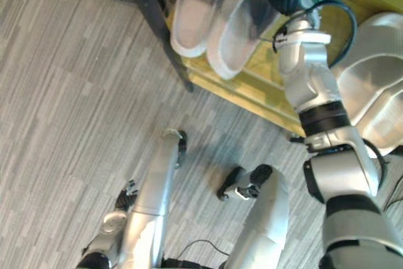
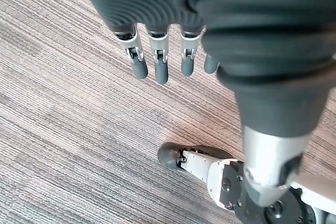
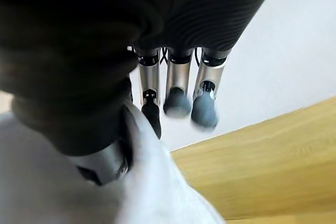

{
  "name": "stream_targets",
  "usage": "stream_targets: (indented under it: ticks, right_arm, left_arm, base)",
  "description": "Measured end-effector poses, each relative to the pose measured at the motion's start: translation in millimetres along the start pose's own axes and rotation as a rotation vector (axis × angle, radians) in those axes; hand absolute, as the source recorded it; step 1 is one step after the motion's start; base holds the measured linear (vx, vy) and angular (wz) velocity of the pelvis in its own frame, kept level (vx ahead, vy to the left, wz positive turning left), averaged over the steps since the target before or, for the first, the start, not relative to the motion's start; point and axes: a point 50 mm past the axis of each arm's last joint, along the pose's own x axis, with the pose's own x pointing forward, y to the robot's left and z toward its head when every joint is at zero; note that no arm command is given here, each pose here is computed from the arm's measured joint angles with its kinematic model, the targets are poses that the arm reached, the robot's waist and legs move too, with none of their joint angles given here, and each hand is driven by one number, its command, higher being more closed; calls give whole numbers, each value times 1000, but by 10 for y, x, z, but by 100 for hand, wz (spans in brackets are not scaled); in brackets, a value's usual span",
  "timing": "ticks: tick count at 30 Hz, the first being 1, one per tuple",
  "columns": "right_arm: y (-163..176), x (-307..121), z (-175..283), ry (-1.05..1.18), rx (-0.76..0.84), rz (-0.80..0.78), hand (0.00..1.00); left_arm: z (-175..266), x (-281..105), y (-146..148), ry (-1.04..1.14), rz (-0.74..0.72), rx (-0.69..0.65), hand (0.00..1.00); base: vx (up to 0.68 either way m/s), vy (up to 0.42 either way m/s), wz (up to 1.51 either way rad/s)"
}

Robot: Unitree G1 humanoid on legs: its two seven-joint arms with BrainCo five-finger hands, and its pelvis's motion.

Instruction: Organize the slippers on the shoe rack

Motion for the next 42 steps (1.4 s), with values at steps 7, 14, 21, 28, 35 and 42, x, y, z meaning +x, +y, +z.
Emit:
stream_targets:
  ticks: [7, 14, 21, 28, 35, 42]
  right_arm:
    - [34, -17, -7, -1, -27, 16, 0]
    - [6, -20, 9, -8, -9, 5, 0]
    - [-80, -164, 1, 25, 145, -36, 0]
    - [-95, -488, -39, 125, 316, -92, 0]
    - [-107, -842, -31, 270, 498, -195, 0]
    - [109, -1191, 205, 397, 801, -165, 0]
  left_arm:
    - [14, 0, -1, -12, 0, -2, 0]
    - [21, 1, 0, -15, 2, -4, 0]
    - [24, 2, 14, -15, 19, -11, 0]
    - [19, 8, 50, -2, 42, -27, 0]
    - [42, 14, 110, -7, 62, -37, 0]
    - [55, 18, 157, -2, 84, -58, 0]
  base:
    - [0, 0, 0]
    - [-4, 2, 0]
    - [-9, 3, -4]
    - [-15, 1, -2]
    - [-5, 0, -1]
    - [-32, -2, -4]
